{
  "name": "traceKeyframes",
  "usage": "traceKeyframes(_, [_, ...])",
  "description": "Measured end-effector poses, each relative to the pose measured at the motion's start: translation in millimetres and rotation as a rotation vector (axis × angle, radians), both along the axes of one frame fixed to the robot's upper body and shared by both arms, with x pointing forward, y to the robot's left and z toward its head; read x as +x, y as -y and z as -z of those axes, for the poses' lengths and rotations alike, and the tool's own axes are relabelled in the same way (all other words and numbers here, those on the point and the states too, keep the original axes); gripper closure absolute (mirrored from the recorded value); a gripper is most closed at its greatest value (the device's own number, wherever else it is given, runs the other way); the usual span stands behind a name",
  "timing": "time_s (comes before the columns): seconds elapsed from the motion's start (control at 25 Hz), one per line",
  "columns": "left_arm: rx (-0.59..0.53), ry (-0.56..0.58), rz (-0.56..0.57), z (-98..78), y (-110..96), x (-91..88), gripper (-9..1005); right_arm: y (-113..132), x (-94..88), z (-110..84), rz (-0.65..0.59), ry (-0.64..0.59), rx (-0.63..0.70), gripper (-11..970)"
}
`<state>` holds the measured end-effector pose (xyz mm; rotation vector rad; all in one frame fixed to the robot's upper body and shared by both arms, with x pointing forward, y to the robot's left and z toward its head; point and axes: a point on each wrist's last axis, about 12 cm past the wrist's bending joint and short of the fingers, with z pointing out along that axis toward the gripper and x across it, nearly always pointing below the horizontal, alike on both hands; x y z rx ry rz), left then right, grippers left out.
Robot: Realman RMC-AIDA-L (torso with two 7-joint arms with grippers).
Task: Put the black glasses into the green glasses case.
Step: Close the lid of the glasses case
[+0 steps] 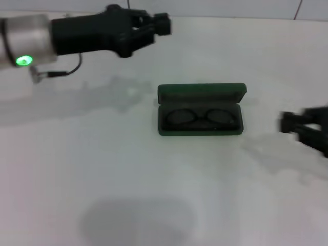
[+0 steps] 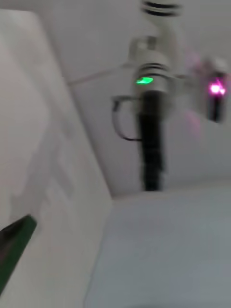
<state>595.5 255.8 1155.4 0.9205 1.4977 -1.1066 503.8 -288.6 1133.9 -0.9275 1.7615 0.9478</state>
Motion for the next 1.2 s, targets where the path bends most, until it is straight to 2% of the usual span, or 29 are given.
traceKeyframes(0.04, [0.05, -0.011, -0.006, 0.7, 8.0, 7.0, 874, 14.5, -7.1, 6.2, 0.024, -0.028, 0.043, 838])
traceKeyframes(0.2, [0.259, -0.02, 0.024, 9.3, 44.3, 24.7, 771, 41.5, -29.2, 25.0, 0.079, -0.07, 0.165, 838])
traceKeyframes(0.24, [0.259, -0.02, 0.024, 9.3, 44.3, 24.7, 760, 46.1, -33.0, 29.5, 0.103, -0.076, 0.192, 838])
traceKeyframes(0.32, [0.376, -0.03, 0.028, 17.3, 72.9, 32.1, 739, 50.6, -37.7, 34.9, 0.129, -0.08, 0.224, 837])
traceKeyframes(0.44, [0.43, -0.022, 0.036, 22.9, 86.5, 32.5, 708, 51.4, -41.1, 40.6, 0.143, -0.088, 0.247, 837])
traceKeyframes(0.6, [0.452, -0.014, 0.025, 26.9, 94.7, 33.2, 666, 50.7, -41.6, 43.9, 0.151, -0.097, 0.257, 837])
traceKeyframes(0.92, [0.49, -0.026, -0.009, 40.0, 100.2, 31.6, 670, 47.8, -37.2, 45.1, 0.152, -0.099, 0.253, 836])
traceKeyframes(1.2, [0.514, -0.026, -0.017, 46.3, 106.2, 30.2, 764, 46.8, -36.9, 46.5, 0.15, -0.1, 0.25, 835])
